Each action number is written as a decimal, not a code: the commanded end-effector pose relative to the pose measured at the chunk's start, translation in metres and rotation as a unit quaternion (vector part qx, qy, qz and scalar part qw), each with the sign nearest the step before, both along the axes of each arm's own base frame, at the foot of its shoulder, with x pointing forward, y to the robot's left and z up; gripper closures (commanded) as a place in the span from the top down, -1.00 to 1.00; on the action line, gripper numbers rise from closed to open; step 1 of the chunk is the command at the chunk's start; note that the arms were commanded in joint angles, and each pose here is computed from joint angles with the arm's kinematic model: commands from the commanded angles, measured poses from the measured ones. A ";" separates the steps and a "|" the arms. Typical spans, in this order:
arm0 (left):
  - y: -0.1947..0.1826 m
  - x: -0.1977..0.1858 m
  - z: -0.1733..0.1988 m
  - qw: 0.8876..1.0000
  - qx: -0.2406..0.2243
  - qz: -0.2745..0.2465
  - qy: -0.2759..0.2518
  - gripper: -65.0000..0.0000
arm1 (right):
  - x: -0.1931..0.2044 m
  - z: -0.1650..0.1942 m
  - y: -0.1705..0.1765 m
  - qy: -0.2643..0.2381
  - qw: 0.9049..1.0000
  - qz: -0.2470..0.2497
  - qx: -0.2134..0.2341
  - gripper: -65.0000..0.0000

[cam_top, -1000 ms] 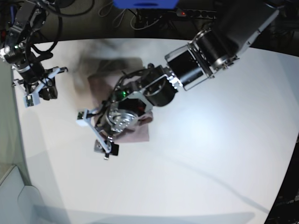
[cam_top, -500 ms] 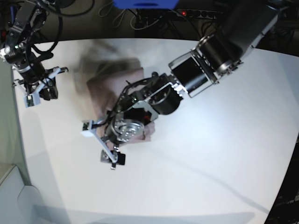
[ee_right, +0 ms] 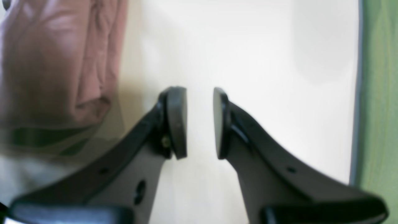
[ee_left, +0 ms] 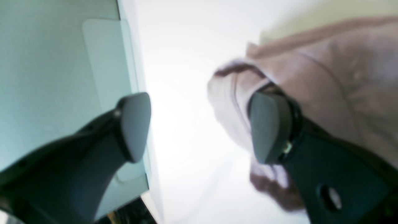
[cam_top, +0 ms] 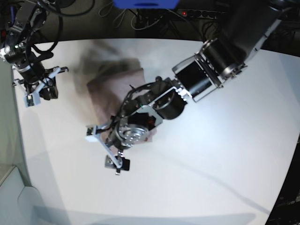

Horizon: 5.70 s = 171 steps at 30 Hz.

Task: Layout the t-shirt on the table in an organized manner, then fold the t-shirt properly

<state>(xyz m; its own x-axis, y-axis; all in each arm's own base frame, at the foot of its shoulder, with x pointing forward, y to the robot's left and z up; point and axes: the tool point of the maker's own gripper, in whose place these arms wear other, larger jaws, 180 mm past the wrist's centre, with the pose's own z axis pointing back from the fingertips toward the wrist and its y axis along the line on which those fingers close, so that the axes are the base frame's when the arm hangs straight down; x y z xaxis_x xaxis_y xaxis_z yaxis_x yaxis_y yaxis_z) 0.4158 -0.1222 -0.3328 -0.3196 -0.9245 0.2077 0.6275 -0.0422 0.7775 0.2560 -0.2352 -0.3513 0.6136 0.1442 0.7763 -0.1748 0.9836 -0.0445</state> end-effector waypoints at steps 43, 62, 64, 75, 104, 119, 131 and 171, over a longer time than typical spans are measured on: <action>0.254 0.032 0.054 0.926 -0.201 0.320 -0.012 0.64 | 0.005 0.032 0.143 -0.033 0.986 0.156 0.058 -0.62; 0.376 -0.070 0.029 0.888 -0.148 0.434 -0.025 0.64 | -0.001 -0.051 0.220 0.051 0.959 0.221 0.171 -0.62; 0.375 -0.074 0.028 0.890 -0.146 0.432 -0.024 0.64 | -0.001 -0.060 0.220 0.057 0.958 0.215 0.182 -0.62; 0.375 -0.077 0.027 0.890 -0.144 0.432 -0.022 0.64 | 0.011 0.041 0.215 -0.088 0.958 0.235 0.138 -0.62; 0.396 -0.093 0.024 0.877 -0.141 0.459 -0.021 0.63 | 0.013 -0.010 0.153 -0.056 0.973 0.181 0.129 -0.62; 0.406 -0.142 0.011 0.839 -0.235 0.490 0.033 0.63 | 0.027 -0.032 0.049 -0.017 0.995 0.046 0.089 -0.62; 0.422 -0.170 0.001 0.806 -0.276 0.521 0.058 0.63 | -0.011 -0.065 0.106 0.040 0.986 0.088 0.133 -0.62; 0.318 -0.330 -0.112 0.713 -0.295 0.533 0.346 -0.99 | -0.275 -0.170 -0.032 0.263 0.934 -0.208 0.122 -1.00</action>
<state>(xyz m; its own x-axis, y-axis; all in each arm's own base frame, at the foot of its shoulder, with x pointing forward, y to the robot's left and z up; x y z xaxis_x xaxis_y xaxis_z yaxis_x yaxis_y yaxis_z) 0.0899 0.1913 -0.4459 0.8646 -0.2397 0.4415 0.2953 0.9535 -0.0608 -0.0152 -0.2637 -0.5249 0.8771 -0.3450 0.3341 0.2993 0.9367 0.1815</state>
